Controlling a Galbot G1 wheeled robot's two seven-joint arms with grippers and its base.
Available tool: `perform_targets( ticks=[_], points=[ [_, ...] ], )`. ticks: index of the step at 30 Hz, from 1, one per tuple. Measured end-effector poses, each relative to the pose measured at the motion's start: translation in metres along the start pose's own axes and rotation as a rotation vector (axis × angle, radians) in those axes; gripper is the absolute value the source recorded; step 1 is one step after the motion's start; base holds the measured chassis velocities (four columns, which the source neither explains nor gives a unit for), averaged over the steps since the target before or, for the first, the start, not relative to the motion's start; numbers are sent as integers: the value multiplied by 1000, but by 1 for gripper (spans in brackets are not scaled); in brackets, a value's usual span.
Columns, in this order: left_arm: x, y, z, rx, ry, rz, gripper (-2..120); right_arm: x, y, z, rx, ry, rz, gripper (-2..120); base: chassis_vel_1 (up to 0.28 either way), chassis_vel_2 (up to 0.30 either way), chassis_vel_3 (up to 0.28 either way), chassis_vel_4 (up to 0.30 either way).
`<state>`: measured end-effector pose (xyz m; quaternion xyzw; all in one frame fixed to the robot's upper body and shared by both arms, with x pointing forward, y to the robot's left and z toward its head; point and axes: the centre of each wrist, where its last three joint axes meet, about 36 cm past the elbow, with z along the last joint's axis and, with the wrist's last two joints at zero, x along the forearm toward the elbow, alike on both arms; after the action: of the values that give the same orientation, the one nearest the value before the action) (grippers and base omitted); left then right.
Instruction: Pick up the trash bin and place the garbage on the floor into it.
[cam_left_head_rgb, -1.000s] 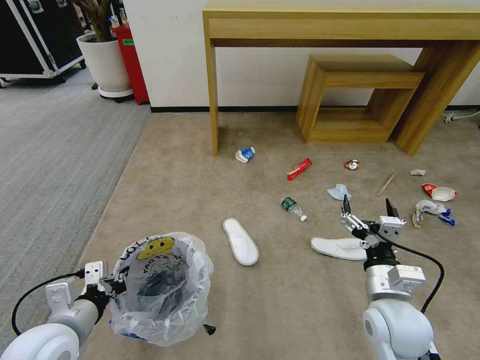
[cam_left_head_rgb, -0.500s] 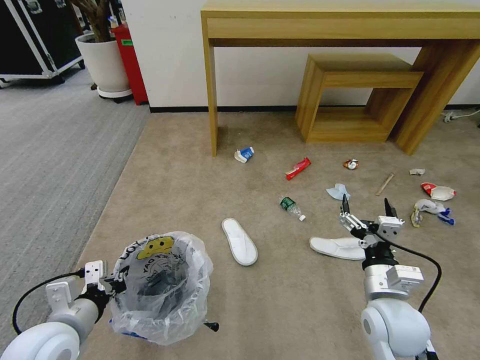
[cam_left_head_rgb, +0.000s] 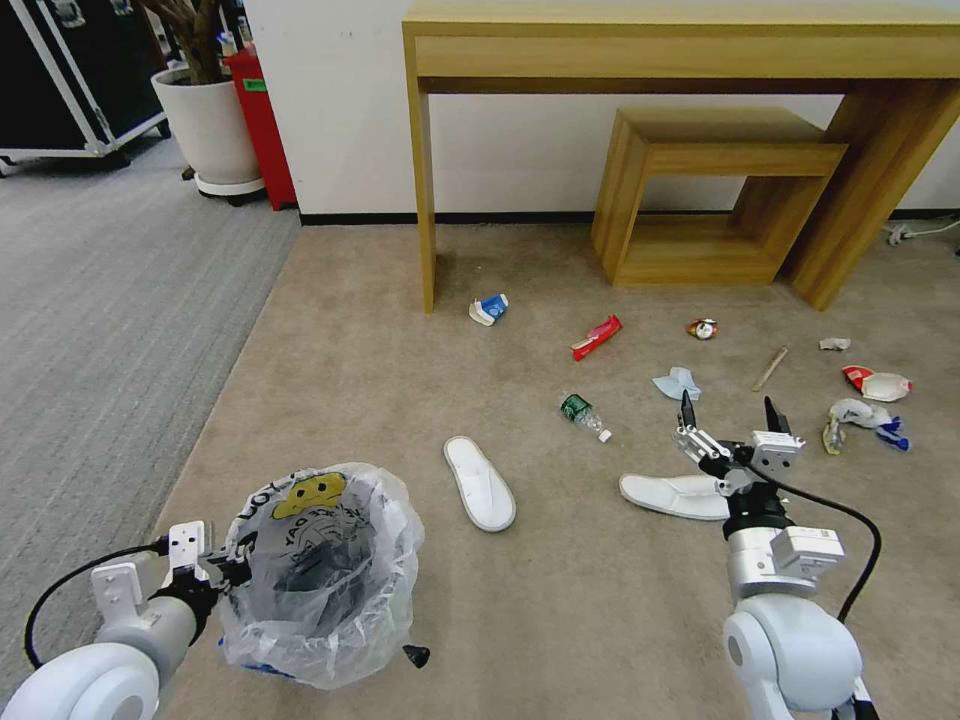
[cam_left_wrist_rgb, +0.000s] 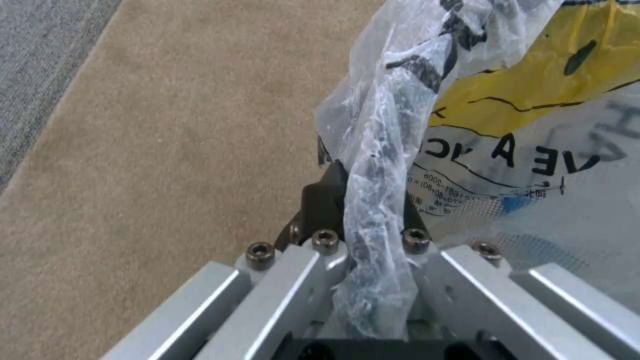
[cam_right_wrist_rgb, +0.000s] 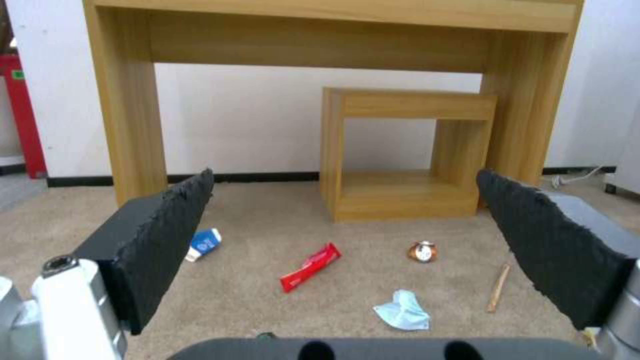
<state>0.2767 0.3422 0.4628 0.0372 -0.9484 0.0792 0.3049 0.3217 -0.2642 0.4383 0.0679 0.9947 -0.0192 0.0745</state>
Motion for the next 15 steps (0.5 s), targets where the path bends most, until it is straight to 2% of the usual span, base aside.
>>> perform_targets(
  ticks=[5,13,15],
  points=[
    [0,0,0,0,-2,-1,1,0,0,0,1,1,0,100,-86,85,100,-80],
    [-1,-1,2,1,-2,-2,1,0,1,2,0,5,-3,100,-182,181,170,-152],
    [-1,0,2,1,-3,-4,1,-1,2,2,-12,37,-16,100,-115,99,110,-95]
  ],
)
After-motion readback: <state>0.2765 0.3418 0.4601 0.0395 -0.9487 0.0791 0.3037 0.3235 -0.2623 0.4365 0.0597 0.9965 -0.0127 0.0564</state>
